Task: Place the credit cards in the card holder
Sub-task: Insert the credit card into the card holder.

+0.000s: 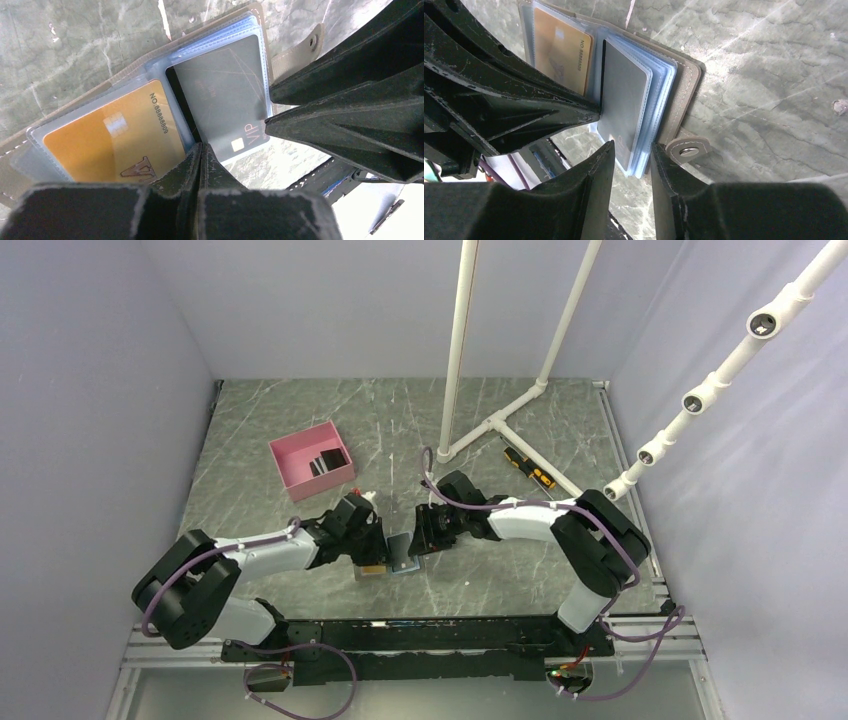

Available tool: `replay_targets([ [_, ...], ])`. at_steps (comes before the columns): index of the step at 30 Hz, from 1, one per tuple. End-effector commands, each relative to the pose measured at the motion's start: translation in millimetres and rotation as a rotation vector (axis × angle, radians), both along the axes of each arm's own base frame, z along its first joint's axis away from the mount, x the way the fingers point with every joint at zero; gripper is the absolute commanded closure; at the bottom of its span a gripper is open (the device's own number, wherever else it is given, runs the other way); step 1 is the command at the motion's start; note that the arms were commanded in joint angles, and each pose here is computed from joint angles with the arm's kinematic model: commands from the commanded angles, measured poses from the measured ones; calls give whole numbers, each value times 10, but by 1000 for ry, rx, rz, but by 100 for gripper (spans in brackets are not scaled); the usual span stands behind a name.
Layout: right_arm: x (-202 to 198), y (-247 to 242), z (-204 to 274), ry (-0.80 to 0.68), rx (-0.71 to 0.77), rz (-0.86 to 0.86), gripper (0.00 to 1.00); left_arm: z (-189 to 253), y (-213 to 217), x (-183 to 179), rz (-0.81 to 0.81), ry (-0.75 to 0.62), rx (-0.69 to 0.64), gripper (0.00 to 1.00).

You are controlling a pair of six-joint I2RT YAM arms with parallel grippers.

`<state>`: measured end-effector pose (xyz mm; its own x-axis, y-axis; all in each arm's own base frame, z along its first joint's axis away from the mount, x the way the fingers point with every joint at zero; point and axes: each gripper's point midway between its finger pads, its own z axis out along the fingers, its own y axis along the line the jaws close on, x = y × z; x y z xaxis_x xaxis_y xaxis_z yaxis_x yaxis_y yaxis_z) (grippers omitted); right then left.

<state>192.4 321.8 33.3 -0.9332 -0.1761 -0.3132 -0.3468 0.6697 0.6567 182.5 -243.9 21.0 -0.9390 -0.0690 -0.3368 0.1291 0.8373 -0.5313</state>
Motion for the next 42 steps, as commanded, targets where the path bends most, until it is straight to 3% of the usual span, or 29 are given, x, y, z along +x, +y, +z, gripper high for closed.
replay_targets([
  [1, 33, 78, 193, -42, 69, 7, 66, -139, 124, -56, 35, 13, 38, 97],
  [9, 13, 25, 335, -100, 53, -1, 63, -165, 146, -92, 40, 19, 32, 100],
  [26, -74, 74, 117, -34, 55, 17, 63, -140, 143, -108, 35, 12, 20, 100],
  [42, -133, 180, 194, -35, 88, 47, 70, -105, 135, -106, 30, 5, 11, 100],
])
